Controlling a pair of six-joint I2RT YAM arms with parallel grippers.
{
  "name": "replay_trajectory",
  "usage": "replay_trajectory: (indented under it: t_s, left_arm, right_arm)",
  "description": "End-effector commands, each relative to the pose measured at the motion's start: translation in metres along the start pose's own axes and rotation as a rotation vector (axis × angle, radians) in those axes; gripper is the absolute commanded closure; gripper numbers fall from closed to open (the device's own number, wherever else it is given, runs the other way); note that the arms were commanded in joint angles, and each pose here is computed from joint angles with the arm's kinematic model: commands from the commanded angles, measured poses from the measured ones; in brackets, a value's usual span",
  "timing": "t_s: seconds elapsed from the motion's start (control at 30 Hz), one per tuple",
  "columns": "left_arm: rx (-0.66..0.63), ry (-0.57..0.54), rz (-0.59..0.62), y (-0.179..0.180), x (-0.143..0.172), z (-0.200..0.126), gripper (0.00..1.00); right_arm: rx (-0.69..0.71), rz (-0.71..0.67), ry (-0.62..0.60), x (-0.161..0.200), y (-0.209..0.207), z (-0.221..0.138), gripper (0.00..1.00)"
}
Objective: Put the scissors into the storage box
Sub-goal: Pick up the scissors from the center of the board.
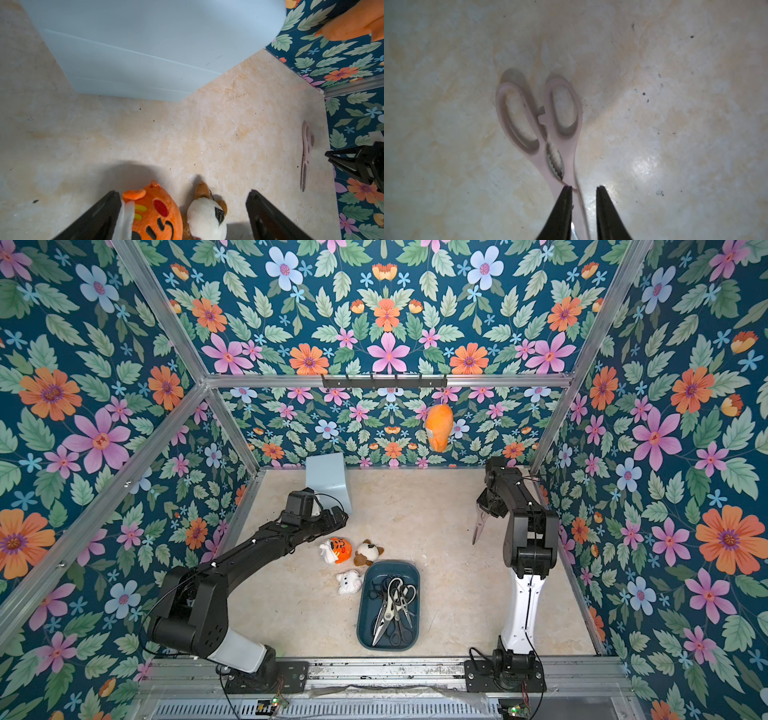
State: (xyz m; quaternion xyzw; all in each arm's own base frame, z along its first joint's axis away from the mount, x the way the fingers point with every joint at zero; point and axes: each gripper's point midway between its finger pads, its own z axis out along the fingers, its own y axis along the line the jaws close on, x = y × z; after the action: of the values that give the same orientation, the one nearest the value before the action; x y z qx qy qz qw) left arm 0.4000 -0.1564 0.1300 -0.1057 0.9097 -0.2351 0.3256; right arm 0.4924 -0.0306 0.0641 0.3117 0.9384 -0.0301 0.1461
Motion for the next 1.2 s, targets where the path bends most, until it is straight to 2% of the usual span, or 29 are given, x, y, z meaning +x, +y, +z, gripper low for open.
replay_trajectory:
  t_s: [0.0, 0.4, 0.77, 1.17]
  left_arm:
    - [-0.002, -0.007, 0.018, 0.0, -0.002, -0.001, 0.01]
    - [-0.029, -0.015, 0.015, 0.004, -0.003, -0.006, 0.01]
    - [-0.038, -0.013, 0.008, 0.003, -0.006, -0.004, 0.01]
    - [-0.047, -0.015, -0.006, 0.005, -0.007, -0.003, 0.01]
  right_arm:
    - [-0.022, -0.067, 0.031, -0.001, 0.005, 0.004, 0.75]
    - [0.036, -0.11, 0.035, -0.025, 0.001, 0.016, 0.75]
    - [0.027, -0.142, 0.08, -0.017, -0.003, 0.037, 0.75]
    - [0.002, -0.14, 0.167, -0.004, 0.0, 0.062, 0.8]
